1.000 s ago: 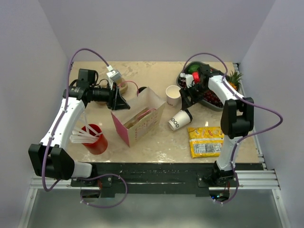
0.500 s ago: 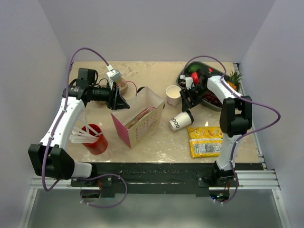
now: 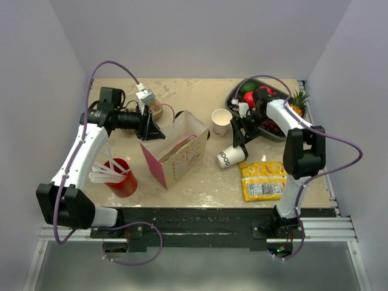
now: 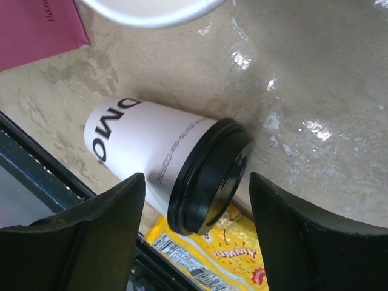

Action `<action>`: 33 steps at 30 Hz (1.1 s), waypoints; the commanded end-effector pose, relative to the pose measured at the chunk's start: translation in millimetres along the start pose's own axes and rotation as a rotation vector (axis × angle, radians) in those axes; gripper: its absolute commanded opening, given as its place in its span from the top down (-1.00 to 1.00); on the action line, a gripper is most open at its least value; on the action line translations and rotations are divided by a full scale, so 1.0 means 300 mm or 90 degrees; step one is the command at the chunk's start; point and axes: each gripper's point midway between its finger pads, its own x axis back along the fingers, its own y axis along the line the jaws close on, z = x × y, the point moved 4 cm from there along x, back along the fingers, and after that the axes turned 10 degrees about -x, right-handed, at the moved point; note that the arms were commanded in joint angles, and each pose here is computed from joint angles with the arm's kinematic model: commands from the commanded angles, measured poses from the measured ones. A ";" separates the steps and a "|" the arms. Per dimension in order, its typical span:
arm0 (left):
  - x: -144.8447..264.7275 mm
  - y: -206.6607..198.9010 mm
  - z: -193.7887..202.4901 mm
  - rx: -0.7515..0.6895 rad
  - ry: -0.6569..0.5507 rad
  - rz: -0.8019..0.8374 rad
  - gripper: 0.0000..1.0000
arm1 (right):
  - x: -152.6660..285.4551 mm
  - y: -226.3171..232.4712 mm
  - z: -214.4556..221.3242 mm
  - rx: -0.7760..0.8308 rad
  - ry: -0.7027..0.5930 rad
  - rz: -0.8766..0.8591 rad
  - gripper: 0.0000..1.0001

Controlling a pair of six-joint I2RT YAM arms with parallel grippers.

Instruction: Pack the takeout coffee

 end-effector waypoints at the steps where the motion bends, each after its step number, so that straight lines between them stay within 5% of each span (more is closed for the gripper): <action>1: 0.017 0.009 -0.045 -0.040 -0.012 -0.008 0.21 | 0.073 0.055 0.013 0.004 -0.022 -0.021 -0.47; 8: 0.019 0.011 -0.039 -0.057 -0.005 -0.008 0.14 | 0.120 0.135 0.018 0.111 0.009 -0.165 -0.57; 12: 0.042 0.008 -0.101 -0.110 -0.012 -0.013 -0.21 | 0.102 0.090 0.007 0.149 -0.002 -0.164 -0.62; 13: 0.050 0.007 -0.116 -0.119 -0.014 -0.020 -0.45 | 0.107 0.081 0.003 0.147 -0.009 -0.162 -0.62; 19: 0.193 -0.011 -0.460 -0.300 -0.110 -0.157 -0.86 | 0.196 0.089 -0.051 0.152 -0.110 -0.161 -0.63; 22: 0.210 -0.108 -0.610 -0.344 -0.164 -0.135 -0.95 | 0.267 0.100 -0.091 0.156 -0.180 -0.136 -0.64; 26: 0.078 -0.250 -0.647 -0.424 -0.150 -0.074 -1.00 | 0.370 0.079 -0.151 0.121 -0.292 -0.065 -0.66; 29: -0.102 -0.387 -0.641 -0.447 -0.124 0.003 -0.99 | 0.479 0.033 -0.204 0.074 -0.405 -0.014 -0.67; 33: -0.379 -0.472 -0.575 -0.451 -0.048 0.035 -0.99 | 0.555 -0.007 -0.201 -0.003 -0.456 0.006 -0.69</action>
